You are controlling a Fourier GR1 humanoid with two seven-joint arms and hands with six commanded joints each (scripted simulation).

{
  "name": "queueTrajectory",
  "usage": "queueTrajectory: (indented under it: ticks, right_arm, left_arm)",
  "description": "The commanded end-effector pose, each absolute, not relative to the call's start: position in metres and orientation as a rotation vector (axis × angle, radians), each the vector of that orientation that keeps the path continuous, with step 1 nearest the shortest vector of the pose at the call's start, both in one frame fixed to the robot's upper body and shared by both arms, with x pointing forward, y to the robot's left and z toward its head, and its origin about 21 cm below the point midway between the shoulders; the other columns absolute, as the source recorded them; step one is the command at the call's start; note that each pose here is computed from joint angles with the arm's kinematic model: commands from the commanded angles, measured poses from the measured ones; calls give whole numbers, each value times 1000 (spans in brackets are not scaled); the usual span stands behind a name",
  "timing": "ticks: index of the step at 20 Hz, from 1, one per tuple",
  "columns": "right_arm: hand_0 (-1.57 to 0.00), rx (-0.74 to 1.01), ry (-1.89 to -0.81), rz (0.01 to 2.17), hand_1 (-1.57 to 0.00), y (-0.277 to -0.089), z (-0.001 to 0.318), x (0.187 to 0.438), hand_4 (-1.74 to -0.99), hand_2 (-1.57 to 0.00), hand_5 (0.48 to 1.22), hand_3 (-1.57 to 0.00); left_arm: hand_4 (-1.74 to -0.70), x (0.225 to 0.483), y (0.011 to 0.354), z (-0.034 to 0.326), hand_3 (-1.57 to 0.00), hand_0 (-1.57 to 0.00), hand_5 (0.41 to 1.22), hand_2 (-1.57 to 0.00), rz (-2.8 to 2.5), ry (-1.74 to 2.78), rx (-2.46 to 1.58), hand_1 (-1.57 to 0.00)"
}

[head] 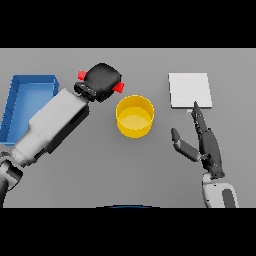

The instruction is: Pick up the red beaker and tilt it to pour out 1 green nut into yellow bowl. Pick up the yellow bowl and place it on the metallic measuring scale.

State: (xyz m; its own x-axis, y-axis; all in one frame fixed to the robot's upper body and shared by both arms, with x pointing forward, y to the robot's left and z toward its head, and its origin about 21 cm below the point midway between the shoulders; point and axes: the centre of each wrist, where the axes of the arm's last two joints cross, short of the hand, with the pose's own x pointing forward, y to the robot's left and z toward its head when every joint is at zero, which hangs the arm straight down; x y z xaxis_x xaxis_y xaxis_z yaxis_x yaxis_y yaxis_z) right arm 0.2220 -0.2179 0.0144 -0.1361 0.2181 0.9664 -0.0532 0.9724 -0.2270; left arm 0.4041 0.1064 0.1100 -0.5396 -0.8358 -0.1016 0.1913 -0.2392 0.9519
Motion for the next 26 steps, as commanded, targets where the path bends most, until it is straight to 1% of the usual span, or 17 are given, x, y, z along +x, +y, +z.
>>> queueTrajectory:
  ticks: [1,3,5,7,9,11,13,15,17,19,20,21,22,24,26]
  right_arm:
    - [1,-113,-1688,223,1,-218,12,221,-1197,1,659,1]
    - [1,-104,-1685,223,1,-214,13,224,-1206,1,639,1]
    - [1,-111,-1686,215,1,-214,13,224,-1220,1,624,1]
    - [1,-132,-1695,226,1,-215,12,224,-1221,1,610,1]
    - [1,-150,-1716,224,1,-216,13,221,-1213,1,591,1]
    - [1,-155,-1713,216,1,-215,12,220,-1193,1,578,1]
    - [1,-167,-1707,225,1,-214,12,223,-1173,1,572,1]
    - [1,-162,-1709,221,1,-214,13,224,-1152,1,567,1]
    - [1,-150,-1713,212,1,-215,12,225,-1147,1,566,1]
    - [1,-156,-1722,209,1,-212,12,224,-1130,1,565,1]
    - [1,-164,-1718,220,1,-216,11,222,-1129,1,566,1]
    - [1,-166,-1726,230,1,-217,13,223,-1132,1,573,1]
    - [1,-166,-1730,237,1,-215,13,222,-1136,1,578,1]
    - [1,-150,-1724,224,1,-217,12,222,-1135,1,580,1]
    - [1,-153,-1731,215,1,-214,15,223,-1130,1,577,1]
  left_arm:
    - [-1717,407,102,113,-1349,-1571,1215,-1571,-1910,-1271,863,-1571]
    - [-1719,409,89,119,-1295,-1571,1217,-1571,-2006,-1254,888,-1571]
    - [-1723,409,82,119,-1394,-1571,1218,-1571,-2117,-1213,899,-1571]
    - [-1727,411,75,119,-1458,-1571,1219,-1571,-2202,-1194,923,-1571]
    - [-1730,412,71,122,-1499,-1571,1220,-1571,-2294,-1155,970,-1571]
    - [-1733,414,63,127,-1525,-1571,1220,-1571,-2378,-1129,1034,-1571]
    - [-1736,414,62,126,-1541,-1571,1221,-1571,-2465,-1099,1084,-1571]
    - [-1738,412,56,126,-1552,-1571,1221,-1571,-2549,-1062,1131,-1571]
    - [-1738,410,55,125,-1559,-1571,1221,-1571,-2623,-1022,1167,-1571]
    - [-1736,410,53,123,-1563,-1571,1221,-1571,-2686,-969,1225,-1571]
    - [-1736,410,51,126,-1565,-1571,1221,-1571,-2711,-949,1250,-1571]
    - [-1734,409,48,120,-1566,-1571,1221,-1571,-2738,-948,1270,-1571]
    - [-1733,409,45,122,-1567,-1571,1221,-1571,-2766,-936,1289,-1571]
    - [-1732,408,40,126,-1568,-1571,1221,-1571,-2816,-905,1350,-1571]
    - [-1733,408,35,132,-1569,-1571,1221,-1571,-2856,-879,1411,-1571]
